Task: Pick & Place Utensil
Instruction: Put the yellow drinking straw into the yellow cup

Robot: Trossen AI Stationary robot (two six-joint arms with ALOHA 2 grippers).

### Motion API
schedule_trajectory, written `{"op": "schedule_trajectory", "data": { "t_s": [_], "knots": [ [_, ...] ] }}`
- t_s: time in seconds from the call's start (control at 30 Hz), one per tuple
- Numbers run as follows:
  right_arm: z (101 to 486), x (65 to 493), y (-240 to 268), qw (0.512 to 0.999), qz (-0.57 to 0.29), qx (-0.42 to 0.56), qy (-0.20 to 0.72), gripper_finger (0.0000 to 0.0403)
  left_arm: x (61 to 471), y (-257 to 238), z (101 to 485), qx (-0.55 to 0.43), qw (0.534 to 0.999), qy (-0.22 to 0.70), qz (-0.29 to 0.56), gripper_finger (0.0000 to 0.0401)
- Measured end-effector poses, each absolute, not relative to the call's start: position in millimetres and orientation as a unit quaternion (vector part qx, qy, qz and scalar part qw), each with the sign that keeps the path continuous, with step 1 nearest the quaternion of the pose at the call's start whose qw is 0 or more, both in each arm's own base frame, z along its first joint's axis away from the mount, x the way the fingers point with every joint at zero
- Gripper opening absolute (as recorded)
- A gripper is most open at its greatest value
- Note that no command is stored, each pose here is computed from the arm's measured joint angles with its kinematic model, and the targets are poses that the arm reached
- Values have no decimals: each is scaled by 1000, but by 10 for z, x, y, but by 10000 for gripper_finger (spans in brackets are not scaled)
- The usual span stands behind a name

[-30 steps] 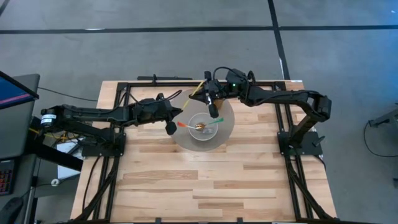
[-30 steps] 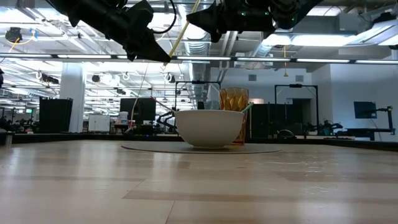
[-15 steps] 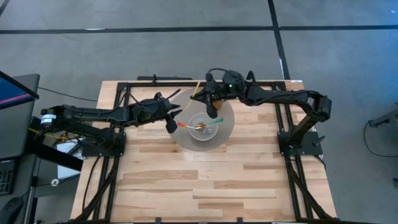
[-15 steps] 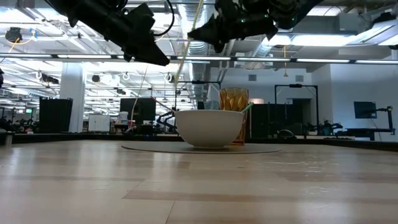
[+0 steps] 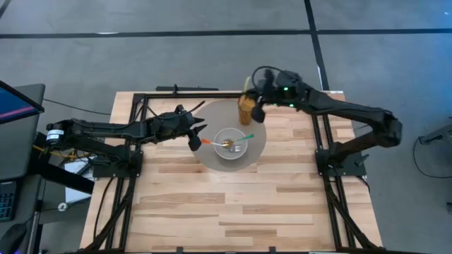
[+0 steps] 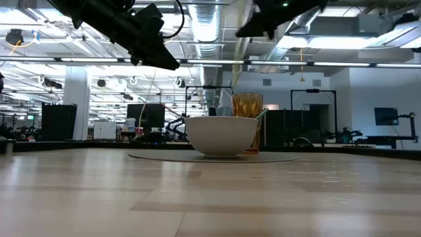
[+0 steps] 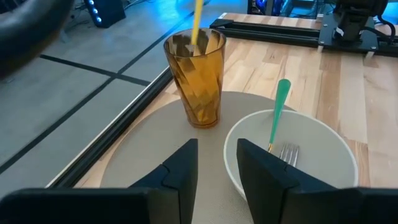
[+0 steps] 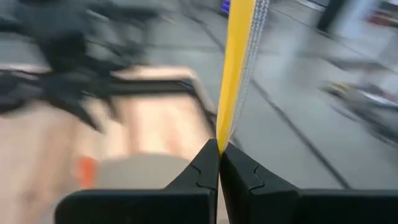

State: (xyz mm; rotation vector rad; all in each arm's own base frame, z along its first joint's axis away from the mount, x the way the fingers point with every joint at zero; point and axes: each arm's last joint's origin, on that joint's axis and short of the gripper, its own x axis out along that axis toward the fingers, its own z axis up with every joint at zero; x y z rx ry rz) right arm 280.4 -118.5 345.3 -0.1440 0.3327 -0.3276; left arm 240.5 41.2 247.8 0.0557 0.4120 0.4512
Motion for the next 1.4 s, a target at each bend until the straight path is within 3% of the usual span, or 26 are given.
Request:
{"op": "schedule_trajectory", "data": {
  "t_s": [0.17,0.67,0.97,1.4],
  "knots": [
    [3455,2529,-1219,944,-244,-41,221,1,2405,412,2478,25,953,202,223,112],
    [2941,2744,-1442,919,-238,-41,313,24,2405,413,2478,25,953,202,223,112],
    [3053,2761,-1304,923,-221,-106,299,63,2405,412,2478,3,954,197,227,112],
    [3296,2602,-1228,926,-238,-134,261,67,2404,413,2478,-6,954,194,230,112]
  ]
}}
